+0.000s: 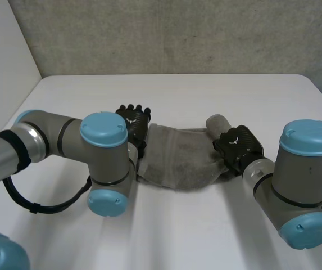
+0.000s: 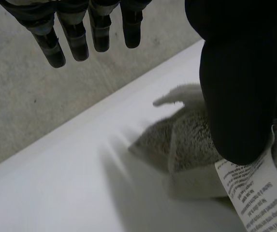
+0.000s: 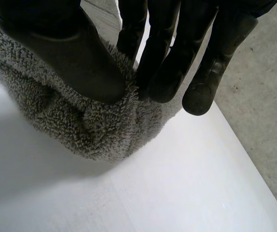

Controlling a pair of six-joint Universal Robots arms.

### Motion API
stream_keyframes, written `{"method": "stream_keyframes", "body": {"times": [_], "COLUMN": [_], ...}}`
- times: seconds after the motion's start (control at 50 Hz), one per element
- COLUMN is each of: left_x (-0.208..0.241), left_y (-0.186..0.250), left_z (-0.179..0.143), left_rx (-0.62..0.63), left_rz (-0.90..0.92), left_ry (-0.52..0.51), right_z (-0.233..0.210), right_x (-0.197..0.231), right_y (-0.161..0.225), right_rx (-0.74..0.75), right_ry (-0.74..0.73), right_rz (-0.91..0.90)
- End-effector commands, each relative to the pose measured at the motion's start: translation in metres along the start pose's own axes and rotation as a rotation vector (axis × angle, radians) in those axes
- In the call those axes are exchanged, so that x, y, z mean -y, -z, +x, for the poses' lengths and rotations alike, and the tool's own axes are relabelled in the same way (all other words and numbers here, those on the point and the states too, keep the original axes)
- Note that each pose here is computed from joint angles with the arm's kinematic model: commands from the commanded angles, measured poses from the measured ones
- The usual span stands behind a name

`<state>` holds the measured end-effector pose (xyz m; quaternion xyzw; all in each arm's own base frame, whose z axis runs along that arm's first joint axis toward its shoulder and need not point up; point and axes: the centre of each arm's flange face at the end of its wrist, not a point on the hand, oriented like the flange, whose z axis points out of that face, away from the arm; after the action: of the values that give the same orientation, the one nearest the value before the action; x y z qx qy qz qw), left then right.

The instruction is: Fold the towel.

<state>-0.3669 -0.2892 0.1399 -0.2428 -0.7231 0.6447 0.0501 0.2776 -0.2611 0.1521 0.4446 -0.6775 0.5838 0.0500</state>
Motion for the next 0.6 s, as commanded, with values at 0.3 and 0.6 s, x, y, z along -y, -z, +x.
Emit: {"method": "stream_keyframes", "body": {"times": [0.3, 0.6], "left_x": [0.04, 0.052], "left_y": [0.03, 0.04], "left_z": [-0.06, -0.118], "left_rx": [0.106, 0.239], "left_rz": [0.024, 0.034], "left_ry": [0.019, 0.055], "right_z": [-0.013, -0.156], "right_x": [0.081, 0.086], "right_y": [0.0, -0.016], "right_rx": [0.017, 0.316], "right_ry": [0.239, 0.502], "right_rz": [0.297, 0.499]}}
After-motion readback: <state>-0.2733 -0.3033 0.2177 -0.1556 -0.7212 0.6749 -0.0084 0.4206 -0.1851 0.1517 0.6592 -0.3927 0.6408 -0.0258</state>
